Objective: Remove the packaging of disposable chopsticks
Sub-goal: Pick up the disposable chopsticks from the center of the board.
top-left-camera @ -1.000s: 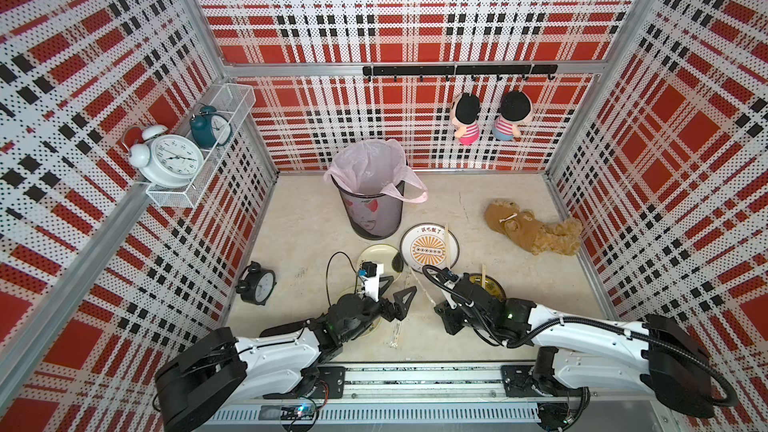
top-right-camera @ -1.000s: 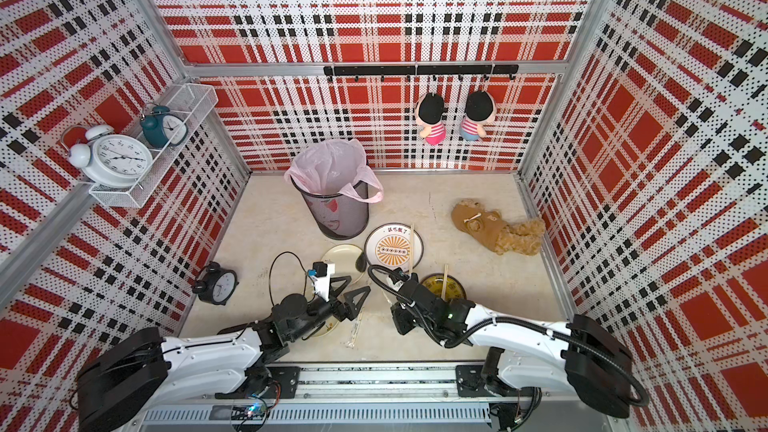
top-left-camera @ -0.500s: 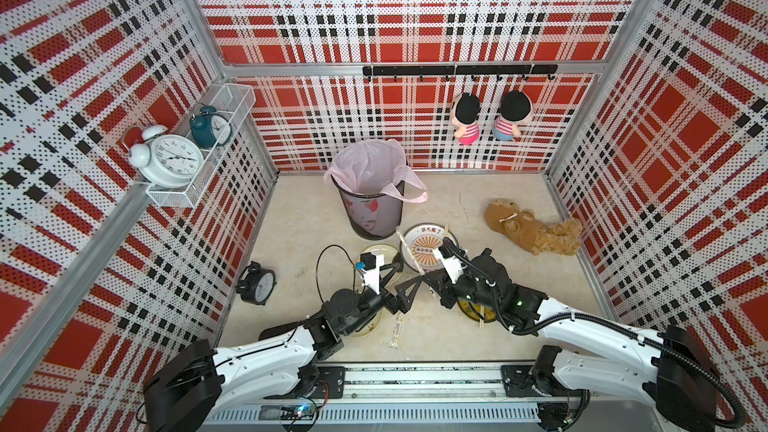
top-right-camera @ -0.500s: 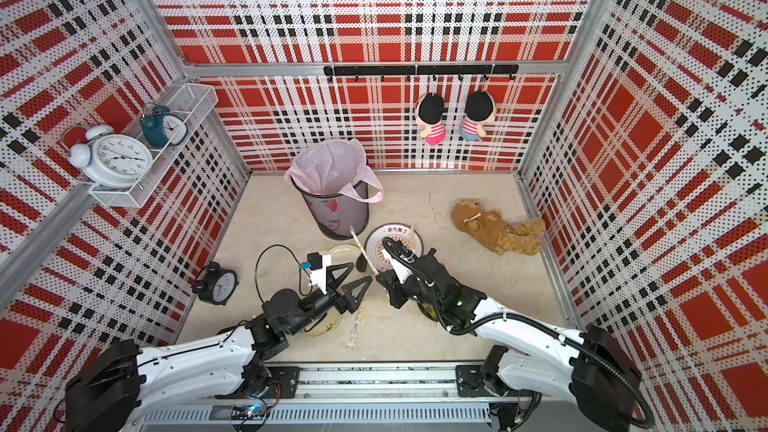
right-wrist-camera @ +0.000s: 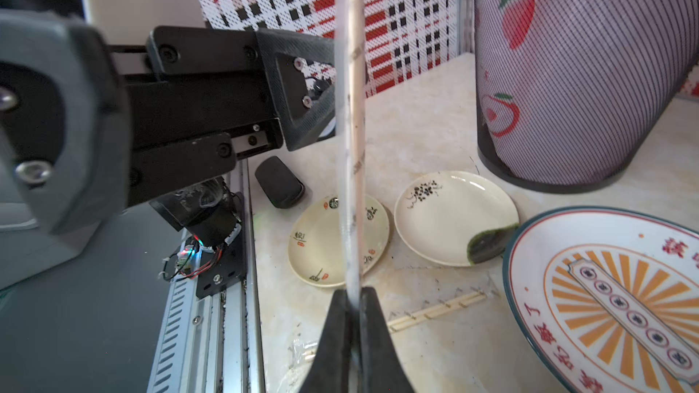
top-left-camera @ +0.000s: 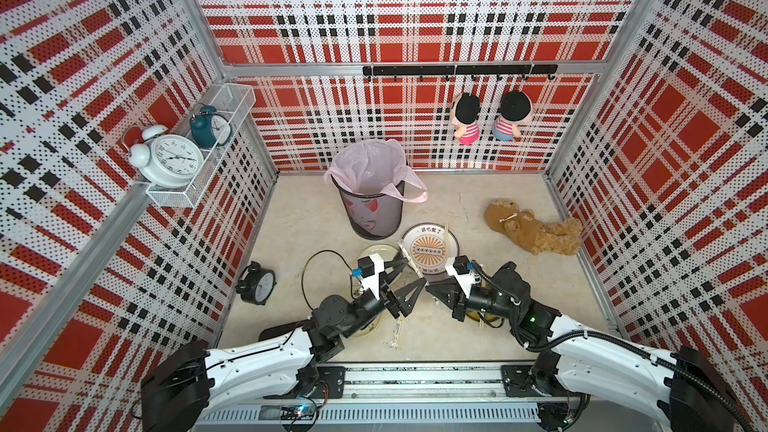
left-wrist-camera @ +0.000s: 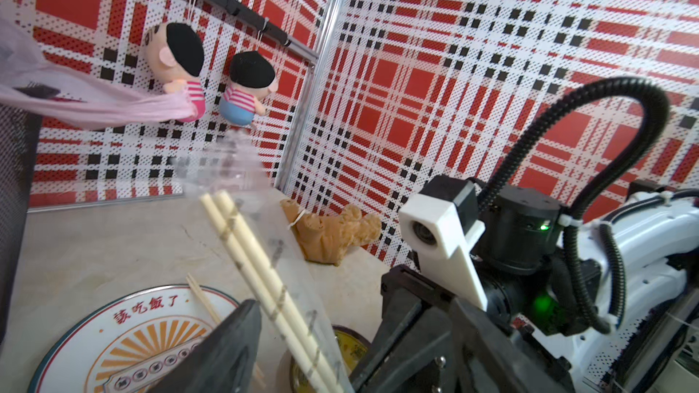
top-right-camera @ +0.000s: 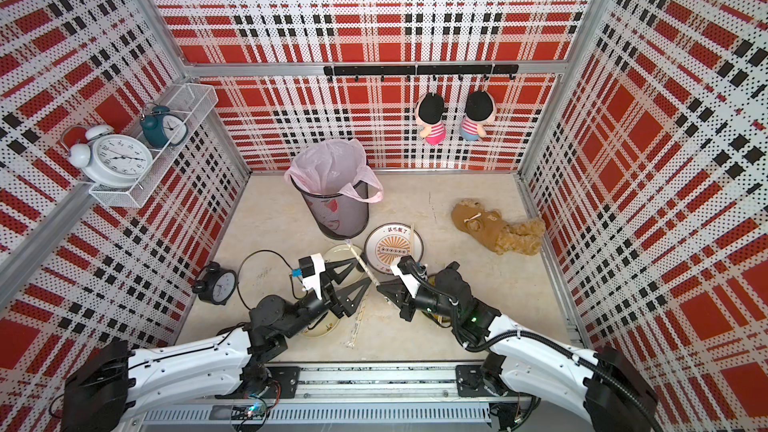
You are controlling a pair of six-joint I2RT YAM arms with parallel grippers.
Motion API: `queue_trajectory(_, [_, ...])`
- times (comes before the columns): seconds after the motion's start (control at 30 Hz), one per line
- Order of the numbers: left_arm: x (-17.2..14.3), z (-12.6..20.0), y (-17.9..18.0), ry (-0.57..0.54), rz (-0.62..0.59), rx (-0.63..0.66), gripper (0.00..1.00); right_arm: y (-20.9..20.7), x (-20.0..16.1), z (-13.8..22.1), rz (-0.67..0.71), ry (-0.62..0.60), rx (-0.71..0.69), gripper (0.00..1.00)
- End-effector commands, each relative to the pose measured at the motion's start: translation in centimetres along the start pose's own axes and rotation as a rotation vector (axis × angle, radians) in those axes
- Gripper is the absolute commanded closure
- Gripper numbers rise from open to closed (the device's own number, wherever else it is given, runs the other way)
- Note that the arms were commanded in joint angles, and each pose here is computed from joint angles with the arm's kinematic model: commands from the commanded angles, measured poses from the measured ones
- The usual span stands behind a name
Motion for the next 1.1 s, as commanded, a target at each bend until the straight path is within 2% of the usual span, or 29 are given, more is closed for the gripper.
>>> queue_trajectory(0.0, [1.8,-0.2,-1.3,-0.089,-0.037,-0.082,0.25,0.9,0.8,0.8,0.093,-0.095,0.076,0.99])
queue_trajectory(0.13, [1.9,0.0,-2.1,-0.112,-0.049,-0.159,0.36,1.1,0.6,1.0,0.106,-0.098,0.099,0.99])
queue_trajectory(0.2, [1.9,-0.1,-2.4,-0.122,-0.052,-0.179,0.39,1.3,0.4,1.0,0.111,-0.105,0.115,0.99])
queue_trajectory(0.3, [2.1,-0.2,-2.6,-0.135,-0.056,-0.189,0.53,1.4,0.4,1.1,0.119,-0.113,0.132,0.99])
queue_trajectory(0.37, [2.1,-0.3,-2.6,-0.138,-0.056,-0.190,0.58,1.6,0.4,1.2,0.126,-0.121,0.149,0.99])
queue_trajectory(0.57, [2.0,-0.3,-2.3,-0.142,-0.058,-0.168,0.62,2.0,0.4,1.4,0.146,-0.139,0.192,0.98])
queue_trajectory(0.7, [2.2,-0.1,-2.6,-0.152,-0.060,-0.204,0.76,2.0,0.2,1.1,0.146,-0.131,0.218,0.98])
queue_trajectory(0.77, [2.3,-0.1,-2.8,-0.151,-0.062,-0.220,0.78,2.0,0.3,0.9,0.145,-0.127,0.217,0.98])
queue_trajectory(1.07, [2.0,-0.6,-2.7,-0.119,-0.066,-0.271,1.00,1.5,0.0,0.4,0.149,-0.118,0.185,0.96])
Point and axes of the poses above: each gripper's point midway between its finger pads, its own z axis back along the fingers, its own y axis along the line the jaws close on, x = y × z, the point moved 9 cm from there along z, back along the fingers, and after that the axes turned 1 degree about z, right-handed, at the moved point
